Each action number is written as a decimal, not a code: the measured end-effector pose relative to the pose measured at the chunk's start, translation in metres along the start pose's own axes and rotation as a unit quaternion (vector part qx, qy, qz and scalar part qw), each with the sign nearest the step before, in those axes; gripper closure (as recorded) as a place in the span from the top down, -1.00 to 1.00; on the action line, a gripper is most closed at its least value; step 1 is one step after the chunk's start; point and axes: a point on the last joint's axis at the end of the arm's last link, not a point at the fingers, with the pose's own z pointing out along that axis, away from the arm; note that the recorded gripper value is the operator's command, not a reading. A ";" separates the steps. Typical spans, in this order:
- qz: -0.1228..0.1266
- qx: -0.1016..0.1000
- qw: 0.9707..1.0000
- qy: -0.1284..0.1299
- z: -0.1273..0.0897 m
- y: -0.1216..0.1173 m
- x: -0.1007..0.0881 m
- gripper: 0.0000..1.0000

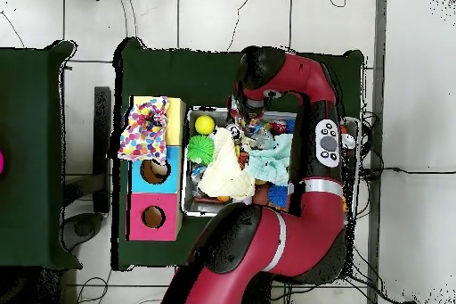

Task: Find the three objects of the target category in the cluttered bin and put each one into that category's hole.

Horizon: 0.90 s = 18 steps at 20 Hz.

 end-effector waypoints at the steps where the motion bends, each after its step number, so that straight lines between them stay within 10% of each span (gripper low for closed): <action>1: 0.000 0.000 1.000 0.000 0.000 0.000 0.000 1.00; 2: 0.000 0.000 1.000 0.000 0.000 0.000 0.000 -1.00; 18: 0.000 -0.015 1.000 -0.003 -0.005 0.004 -0.001 -1.00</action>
